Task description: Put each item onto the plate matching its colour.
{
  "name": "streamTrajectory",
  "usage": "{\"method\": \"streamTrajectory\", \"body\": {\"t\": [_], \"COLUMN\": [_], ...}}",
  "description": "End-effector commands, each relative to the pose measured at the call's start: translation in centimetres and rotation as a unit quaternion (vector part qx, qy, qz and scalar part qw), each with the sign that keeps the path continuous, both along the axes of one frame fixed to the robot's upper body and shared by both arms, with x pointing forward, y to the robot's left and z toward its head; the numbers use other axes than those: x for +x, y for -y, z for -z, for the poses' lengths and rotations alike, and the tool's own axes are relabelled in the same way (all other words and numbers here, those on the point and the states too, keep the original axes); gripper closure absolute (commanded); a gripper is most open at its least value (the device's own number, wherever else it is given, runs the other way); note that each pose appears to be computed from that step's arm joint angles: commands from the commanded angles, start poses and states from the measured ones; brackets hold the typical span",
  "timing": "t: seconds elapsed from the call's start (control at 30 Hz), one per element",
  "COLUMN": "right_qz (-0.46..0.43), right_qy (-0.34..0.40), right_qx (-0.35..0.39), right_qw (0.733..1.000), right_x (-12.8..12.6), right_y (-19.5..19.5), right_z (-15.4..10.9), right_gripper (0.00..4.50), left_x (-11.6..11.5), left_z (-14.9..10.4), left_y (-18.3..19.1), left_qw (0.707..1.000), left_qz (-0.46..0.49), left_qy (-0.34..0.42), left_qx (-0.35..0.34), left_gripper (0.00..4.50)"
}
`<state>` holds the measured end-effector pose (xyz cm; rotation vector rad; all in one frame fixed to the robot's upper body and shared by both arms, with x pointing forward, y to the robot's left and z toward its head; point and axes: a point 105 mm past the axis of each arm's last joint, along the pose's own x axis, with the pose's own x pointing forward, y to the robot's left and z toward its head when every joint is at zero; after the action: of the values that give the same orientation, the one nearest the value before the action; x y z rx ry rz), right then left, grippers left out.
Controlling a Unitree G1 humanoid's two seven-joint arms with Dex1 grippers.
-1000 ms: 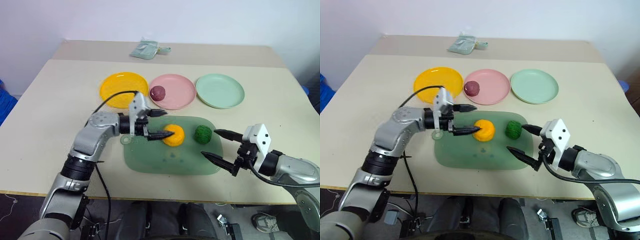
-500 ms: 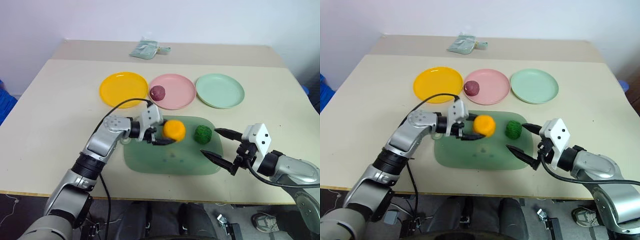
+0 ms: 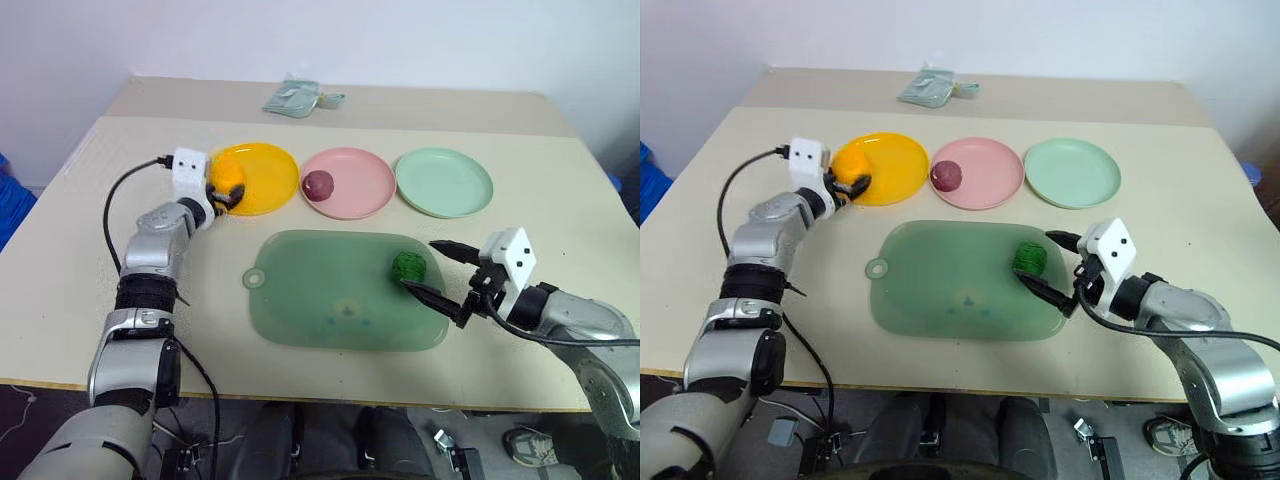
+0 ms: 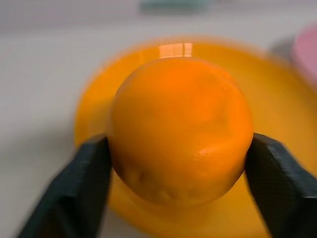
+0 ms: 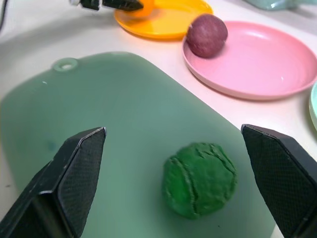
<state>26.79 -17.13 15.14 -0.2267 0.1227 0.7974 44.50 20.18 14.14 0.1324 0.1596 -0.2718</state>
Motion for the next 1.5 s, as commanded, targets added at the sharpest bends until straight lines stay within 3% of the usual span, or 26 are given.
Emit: {"method": "streamTrajectory", "body": {"t": [0.03, 0.2, 0.33, 0.4, 0.53, 0.63, 0.83, 0.9, 1.03, 1.2, 1.3, 1.4, 1.5], "right_qz": [0.008, 0.017, 0.029, 0.028, 0.030, 0.030, 0.012, 0.016, 0.026, 0.038, 0.039, 0.039, 0.078], "right_qy": [0.019, 0.023, 0.026, 0.027, 0.022, 0.021, 0.031, 0.029, 0.011, -0.010, -0.011, 0.009, 0.062], "right_qx": [-0.004, -0.017, -0.024, -0.024, -0.023, -0.025, -0.008, -0.017, -0.032, -0.039, -0.037, -0.038, -0.015], "right_qw": [1.000, 0.999, 0.999, 0.999, 0.999, 0.999, 0.999, 0.999, 0.999, 0.998, 0.999, 0.998, 0.995], "right_x": [0.6, 1.2, 2.5, 2.7, 3.1, 3.3, 2.9, 3.0, 3.5, 3.9, 4.1, 4.5, 6.8], "right_y": [-0.2, -0.7, -1.4, -1.7, -1.7, -1.6, -2.1, -1.9, -1.5, -1.2, -1.2, -1.4, -1.4], "right_z": [-0.2, 0.4, 1.2, 1.3, 1.7, 1.9, 1.1, 1.3, 2.4, 3.6, 3.6, 2.9, 0.1], "right_gripper": [0.00, 0.00, 0.00, 0.00, 0.00, 0.00, 0.00, 0.00, 0.00, 0.00, 0.89, 2.20, 2.34], "left_x": [1.0, 0.9, -2.1, -3.4, -8.2, -9.2, -8.5, -9.3, -13.0, -15.6, -16.0, -16.8, -17.0], "left_z": [-3.0, -5.0, -7.1, -6.7, -3.5, -2.8, -3.7, -4.0, -3.2, -2.1, -1.8, -1.4, -1.1], "left_y": [0.6, 0.5, 1.5, 2.3, 5.4, 6.0, 4.9, 5.5, 8.0, 9.2, 9.4, 9.4, 9.3], "left_qw": [0.998, 0.994, 0.980, 0.976, 0.952, 0.953, 0.966, 0.959, 0.920, 0.891, 0.889, 0.887, 0.890], "left_qz": [0.015, 0.021, 0.100, 0.136, 0.277, 0.281, 0.233, 0.262, 0.386, 0.451, 0.456, 0.460, 0.454], "left_qy": [0.056, 0.102, 0.167, 0.162, 0.108, 0.098, 0.109, 0.107, 0.076, 0.046, 0.040, 0.031, 0.024], "left_qx": [0.026, 0.023, 0.046, 0.052, 0.080, 0.060, 0.020, 0.010, 0.003, 0.024, 0.033, 0.032, 0.026], "left_gripper": [0.09, 0.09, 0.09, 0.09, 0.09, 0.09, 0.09, 0.09, 0.09, 0.09, 0.00, 0.00, 0.00]}}
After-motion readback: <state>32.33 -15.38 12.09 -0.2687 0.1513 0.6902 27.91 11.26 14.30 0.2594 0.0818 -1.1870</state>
